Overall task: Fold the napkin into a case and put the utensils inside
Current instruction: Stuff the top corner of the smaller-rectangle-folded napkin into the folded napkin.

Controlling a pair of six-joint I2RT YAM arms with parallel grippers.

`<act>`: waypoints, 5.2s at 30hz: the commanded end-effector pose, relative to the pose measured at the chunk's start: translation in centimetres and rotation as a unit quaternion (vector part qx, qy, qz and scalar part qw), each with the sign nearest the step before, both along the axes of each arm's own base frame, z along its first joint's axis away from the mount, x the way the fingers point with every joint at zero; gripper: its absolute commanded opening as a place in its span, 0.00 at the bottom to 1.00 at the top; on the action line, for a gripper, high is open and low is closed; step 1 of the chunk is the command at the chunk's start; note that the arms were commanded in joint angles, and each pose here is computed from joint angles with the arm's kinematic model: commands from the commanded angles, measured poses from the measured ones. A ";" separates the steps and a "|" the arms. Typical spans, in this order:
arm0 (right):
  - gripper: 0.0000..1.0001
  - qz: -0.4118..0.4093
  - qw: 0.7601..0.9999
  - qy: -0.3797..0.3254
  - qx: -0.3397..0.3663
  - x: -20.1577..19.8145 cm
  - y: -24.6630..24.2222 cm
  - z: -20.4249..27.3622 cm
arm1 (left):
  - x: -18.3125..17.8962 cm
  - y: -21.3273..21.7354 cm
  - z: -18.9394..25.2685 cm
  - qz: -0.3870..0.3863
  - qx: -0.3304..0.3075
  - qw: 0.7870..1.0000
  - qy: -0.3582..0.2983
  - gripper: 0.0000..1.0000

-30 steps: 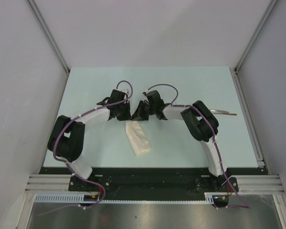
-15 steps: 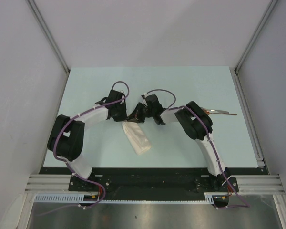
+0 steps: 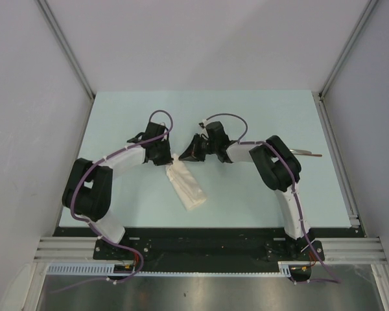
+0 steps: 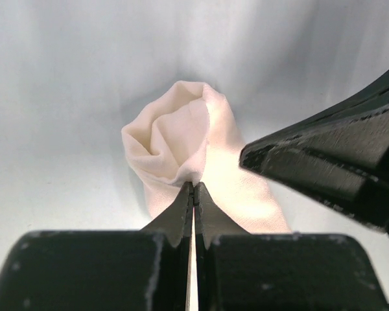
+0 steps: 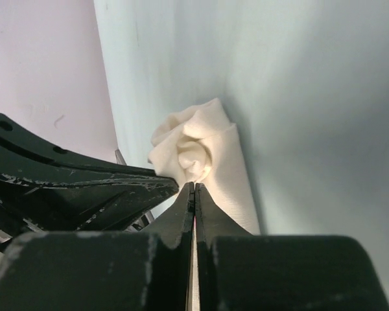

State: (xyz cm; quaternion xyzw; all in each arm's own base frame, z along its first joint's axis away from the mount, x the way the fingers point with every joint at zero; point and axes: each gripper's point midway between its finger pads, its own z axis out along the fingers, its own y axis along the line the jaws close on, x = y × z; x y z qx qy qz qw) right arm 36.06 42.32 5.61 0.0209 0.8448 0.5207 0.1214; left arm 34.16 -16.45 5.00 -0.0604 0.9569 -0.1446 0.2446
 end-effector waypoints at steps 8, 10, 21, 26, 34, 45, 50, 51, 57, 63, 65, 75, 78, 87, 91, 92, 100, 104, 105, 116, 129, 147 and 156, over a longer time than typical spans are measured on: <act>0.00 0.020 1.000 -0.010 -0.002 -0.1 1.5 -0.6 | 0.3 0.5 1.8 0.025 -0.008 1.000 -0.016 0.00; 0.00 0.018 1.000 -0.009 -0.005 0.1 1.7 -0.9 | 0.4 0.4 1.9 0.024 -0.011 1.000 -0.018 0.00; 0.00 0.036 0.999 -0.020 0.006 -0.1 4.7 -0.5 | 0.7 0.0 1.8 0.019 -0.016 0.999 -0.020 0.00; 0.00 0.044 0.998 -0.015 0.035 -1.4 6.7 1.3 | 1.1 0.6 2.1 0.039 -0.007 0.999 -0.031 0.00; 0.00 0.078 0.996 0.001 0.031 -2.8 8.7 -2.1 | 0.5 2.8 -0.7 0.084 0.027 0.996 0.008 0.00; 0.00 0.065 0.997 -0.016 0.029 -2.1 6.4 -0.6 | 1.2 5.2 3.9 0.118 -0.002 0.991 -0.056 0.32; 0.00 0.063 0.997 -0.016 0.033 -1.7 6.2 -0.6 | 1.4 5.7 4.0 0.128 -0.009 0.990 -0.054 0.23; 0.00 0.063 0.997 -0.016 0.033 -1.7 6.2 -0.5 | 1.4 5.8 3.7 0.130 -0.009 0.990 -0.050 0.22; 0.00 0.064 0.997 -0.021 0.034 -0.9 6.7 -0.3 | 1.4 6.6 2.0 0.147 -0.011 0.989 -0.024 0.12; 0.00 0.073 0.997 -0.015 0.034 -1.3 8.4 -0.8 | 1.6 6.7 0.9 0.148 -0.011 0.989 -0.016 0.10; 0.00 0.074 0.997 -0.012 0.032 -1.5 8.8 -1.4 | 1.4 6.7 0.1 0.147 -0.012 0.989 -0.008 0.08; 0.00 0.088 0.996 -0.004 0.022 -2.2 10.0 -3.2 | 1.5 6.0 -0.7 0.137 -0.031 0.990 0.001 0.10; 0.00 0.086 0.996 -0.012 0.024 -1.7 9.5 -2.2 | 1.9 6.3 -0.1 0.141 -0.030 0.990 -0.006 0.11; 0.00 0.052 0.998 -0.029 0.025 0.8 6.0 0.2 | 1.8 7.5 2.3 0.154 -0.033 0.987 -0.033 0.15; 0.00 0.051 0.998 -0.031 0.026 1.1 6.1 0.2 | 1.8 7.8 2.2 0.157 -0.033 0.987 -0.031 0.15; 0.00 0.052 0.998 -0.028 0.024 1.1 6.3 -0.3 | 1.8 7.8 2.0 0.158 -0.033 0.986 -0.028 0.15; 0.00 0.068 0.996 -0.027 0.045 0.8 9.5 -0.3 | 1.7 7.5 0.5 0.155 -0.039 0.987 -0.011 0.15; 0.00 0.076 0.995 0.002 0.059 -0.4 11.9 -1.5 | 1.6 7.5 0.2 0.154 -0.040 0.987 -0.012 0.15; 0.00 0.081 0.995 0.008 0.061 -1.2 12.5 -1.9 | 1.6 7.6 0.1 0.155 -0.038 0.987 -0.012 0.15; 0.00 0.072 0.997 -0.007 0.040 -0.4 10.4 -1.5 | 1.9 7.7 1.1 0.156 -0.040 0.987 -0.023 0.18; 0.00 0.071 0.996 -0.021 0.043 -0.1 9.4 0.1 | 0.2 9.8 2.4 0.170 -0.010 0.985 -0.016 0.30; 0.00 0.085 0.994 -0.030 0.054 -0.6 11.0 1.1 | 1.4 9.5 0.6 0.160 -0.001 0.987 -0.006 0.07; 0.00 0.091 0.994 -0.030 0.055 -1.3 11.1 1.5 | 1.0 9.0 2.2 0.147 -0.016 0.988 -0.049 0.00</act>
